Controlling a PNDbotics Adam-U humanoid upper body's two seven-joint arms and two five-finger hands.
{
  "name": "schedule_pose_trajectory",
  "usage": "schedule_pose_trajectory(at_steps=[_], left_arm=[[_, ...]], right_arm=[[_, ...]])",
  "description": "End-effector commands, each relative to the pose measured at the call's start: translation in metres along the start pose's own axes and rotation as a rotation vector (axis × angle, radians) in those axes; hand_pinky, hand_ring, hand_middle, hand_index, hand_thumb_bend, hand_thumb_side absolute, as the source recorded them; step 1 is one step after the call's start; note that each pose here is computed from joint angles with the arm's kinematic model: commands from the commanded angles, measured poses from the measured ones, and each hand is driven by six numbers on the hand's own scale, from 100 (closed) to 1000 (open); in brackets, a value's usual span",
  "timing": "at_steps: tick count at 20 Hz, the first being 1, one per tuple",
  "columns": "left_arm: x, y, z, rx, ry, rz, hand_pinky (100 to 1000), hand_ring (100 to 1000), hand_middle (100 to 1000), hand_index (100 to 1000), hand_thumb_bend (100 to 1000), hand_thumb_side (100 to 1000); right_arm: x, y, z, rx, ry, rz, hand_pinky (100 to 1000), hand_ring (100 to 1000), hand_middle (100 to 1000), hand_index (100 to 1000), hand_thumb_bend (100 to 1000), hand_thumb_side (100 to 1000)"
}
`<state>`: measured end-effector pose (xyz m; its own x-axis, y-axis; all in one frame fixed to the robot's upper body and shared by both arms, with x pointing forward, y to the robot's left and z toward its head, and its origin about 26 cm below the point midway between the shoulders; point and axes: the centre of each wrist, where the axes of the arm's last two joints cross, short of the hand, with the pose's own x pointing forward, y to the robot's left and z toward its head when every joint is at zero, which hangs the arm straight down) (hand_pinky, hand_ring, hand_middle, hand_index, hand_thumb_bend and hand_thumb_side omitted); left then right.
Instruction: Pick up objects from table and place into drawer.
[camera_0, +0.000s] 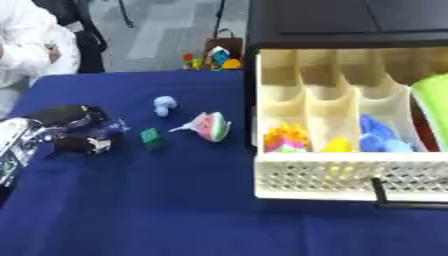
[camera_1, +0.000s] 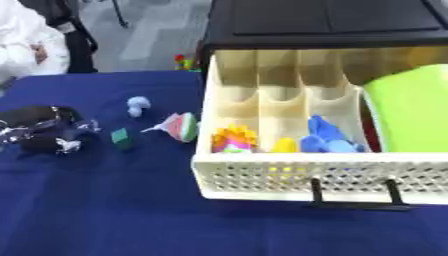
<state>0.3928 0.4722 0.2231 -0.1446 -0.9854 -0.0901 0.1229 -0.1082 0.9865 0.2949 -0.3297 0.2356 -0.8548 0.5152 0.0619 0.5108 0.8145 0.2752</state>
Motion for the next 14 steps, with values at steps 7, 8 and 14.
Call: schedule_pose_trajectory(at_steps=[7,8,14], left_arm=[[-0.0052,0.0057,0.0051,0.029,0.027,-0.005,539,679,540,609,168,672],[-0.0056,0.0064,0.0054,0.043,0.035,-0.008,532,673,534,594,138,633],[-0.0069,0.0087,0.0070,0.129,0.062,-0.031,493,640,508,559,100,431]], right_arm=[[0.0011,-0.0030,-0.0046,-0.074,-0.073,-0.031,649,698,522,746,100,1000],[0.0011,-0.0030,-0.0045,-0.075,-0.073,-0.031,649,698,522,746,100,1000],[0.0011,-0.0032,-0.0038,-0.079,-0.069,-0.031,648,697,520,745,100,1000]])
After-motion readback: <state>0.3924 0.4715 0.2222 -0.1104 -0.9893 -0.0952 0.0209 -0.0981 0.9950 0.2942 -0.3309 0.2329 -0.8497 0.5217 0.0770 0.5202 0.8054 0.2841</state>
